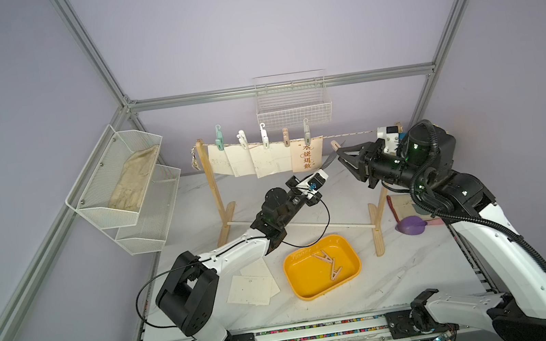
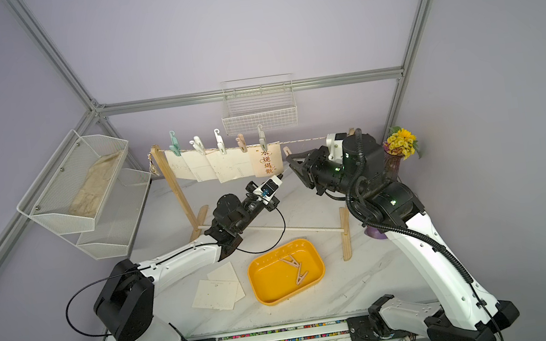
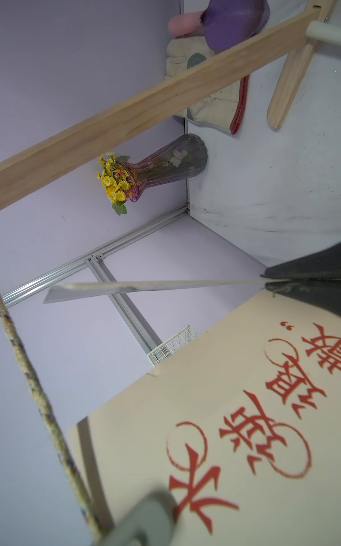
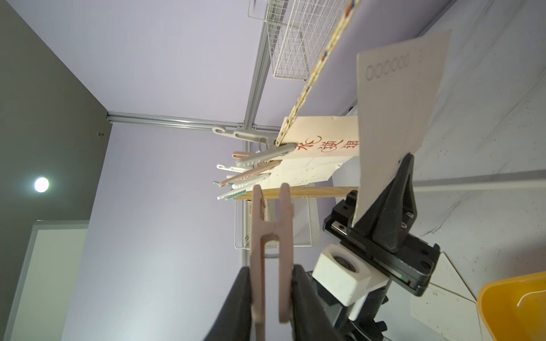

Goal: Remove the postcards from the strings
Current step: Remove the clamp from the clothesline, then place the clamp in the storage box.

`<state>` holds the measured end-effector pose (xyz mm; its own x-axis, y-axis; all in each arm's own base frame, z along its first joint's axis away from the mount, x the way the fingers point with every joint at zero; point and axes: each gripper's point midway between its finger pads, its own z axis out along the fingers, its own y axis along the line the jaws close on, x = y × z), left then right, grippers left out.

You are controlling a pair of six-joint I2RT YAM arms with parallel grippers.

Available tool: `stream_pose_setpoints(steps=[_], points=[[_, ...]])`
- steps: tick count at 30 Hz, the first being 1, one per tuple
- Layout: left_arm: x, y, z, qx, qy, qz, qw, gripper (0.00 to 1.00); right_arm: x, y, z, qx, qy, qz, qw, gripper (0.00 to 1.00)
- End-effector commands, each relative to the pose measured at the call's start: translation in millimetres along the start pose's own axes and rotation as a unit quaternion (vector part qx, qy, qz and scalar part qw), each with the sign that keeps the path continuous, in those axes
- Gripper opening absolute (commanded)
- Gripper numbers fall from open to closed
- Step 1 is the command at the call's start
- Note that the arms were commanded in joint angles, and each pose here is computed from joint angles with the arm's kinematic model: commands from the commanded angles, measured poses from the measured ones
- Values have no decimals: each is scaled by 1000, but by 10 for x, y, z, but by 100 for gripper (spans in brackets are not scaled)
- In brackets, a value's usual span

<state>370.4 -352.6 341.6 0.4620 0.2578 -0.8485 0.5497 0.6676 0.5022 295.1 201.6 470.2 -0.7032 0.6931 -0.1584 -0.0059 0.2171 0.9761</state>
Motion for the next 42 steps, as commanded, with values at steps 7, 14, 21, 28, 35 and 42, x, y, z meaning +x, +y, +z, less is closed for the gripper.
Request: stream_pose_setpoints(steps=[7, 14, 21, 28, 35, 42], points=[[-105, 37, -595, -20, 58, -120, 991, 0, 264, 436, -390, -87, 40, -183, 978, 29], [-63, 131, -1351, -19, 177, -223, 959, 0, 299, 74, -560, -43, 21, -279, 959, 29], [-25, 285, -2236, -92, 197, -397, 892, 0, 476, -776, -286, 16, 85, -301, 950, 29], [326, 251, -2820, -170, 217, -530, 802, 0, 655, -1865, -28, 99, 147, -270, 947, 29], [682, -49, -2991, -179, 274, -592, 736, 0, 819, -2609, 39, 154, 183, -236, 942, 29], [914, -323, -3120, -177, 331, -628, 682, 0, 973, -2852, 5, 169, 211, -227, 936, 30]])
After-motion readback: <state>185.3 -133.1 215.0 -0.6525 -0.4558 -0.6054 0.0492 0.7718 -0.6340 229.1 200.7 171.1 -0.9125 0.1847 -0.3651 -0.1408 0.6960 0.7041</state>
